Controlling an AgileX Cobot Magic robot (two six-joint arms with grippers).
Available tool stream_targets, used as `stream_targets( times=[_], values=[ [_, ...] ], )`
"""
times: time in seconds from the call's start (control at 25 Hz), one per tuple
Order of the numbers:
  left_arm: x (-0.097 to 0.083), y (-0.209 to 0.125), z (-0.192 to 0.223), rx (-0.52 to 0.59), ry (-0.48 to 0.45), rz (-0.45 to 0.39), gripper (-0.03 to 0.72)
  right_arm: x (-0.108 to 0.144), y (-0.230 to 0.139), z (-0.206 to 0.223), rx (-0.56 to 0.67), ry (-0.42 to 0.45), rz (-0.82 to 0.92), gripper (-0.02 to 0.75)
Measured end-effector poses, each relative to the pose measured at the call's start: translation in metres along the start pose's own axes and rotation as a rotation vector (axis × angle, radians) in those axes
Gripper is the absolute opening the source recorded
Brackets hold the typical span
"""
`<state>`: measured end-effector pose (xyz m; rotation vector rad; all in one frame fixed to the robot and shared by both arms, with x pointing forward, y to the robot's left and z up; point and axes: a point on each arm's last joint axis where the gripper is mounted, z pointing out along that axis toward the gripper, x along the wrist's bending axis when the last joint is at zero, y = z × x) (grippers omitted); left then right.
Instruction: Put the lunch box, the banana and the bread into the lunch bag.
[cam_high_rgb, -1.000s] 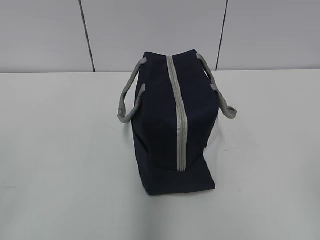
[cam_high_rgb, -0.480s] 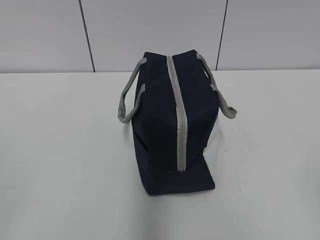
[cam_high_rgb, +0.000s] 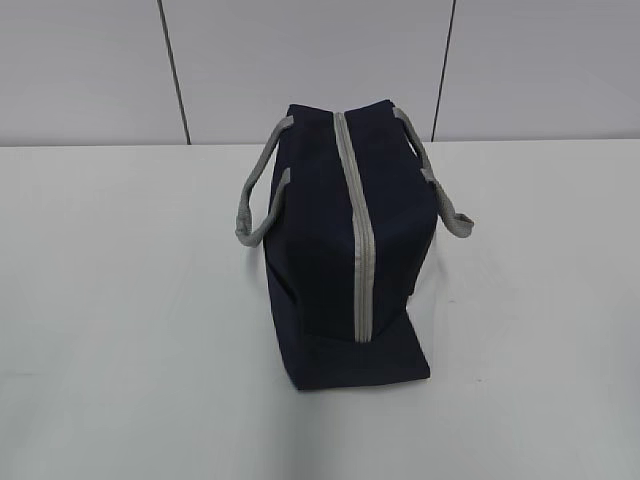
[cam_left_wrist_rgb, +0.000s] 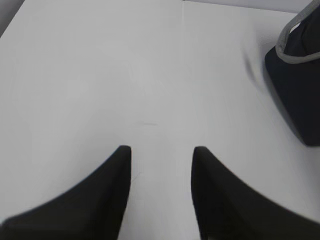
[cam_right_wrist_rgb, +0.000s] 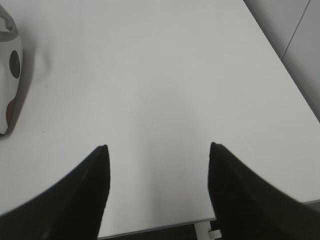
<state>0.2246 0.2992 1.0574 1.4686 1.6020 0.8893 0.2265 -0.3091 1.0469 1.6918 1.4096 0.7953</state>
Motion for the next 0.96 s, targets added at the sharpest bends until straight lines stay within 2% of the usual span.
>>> stream_targets(
  times=[0.32, 0.96],
  values=[
    [0.0000, 0.0000, 0.0000, 0.000, 0.000, 0.000, 0.247, 0.0000, 0.0000, 0.0000, 0.000, 0.000, 0.000, 0.475],
    [0.0000, 0.0000, 0.0000, 0.000, 0.000, 0.000, 0.241, 0.0000, 0.0000, 0.0000, 0.000, 0.000, 0.000, 0.475]
  ],
)
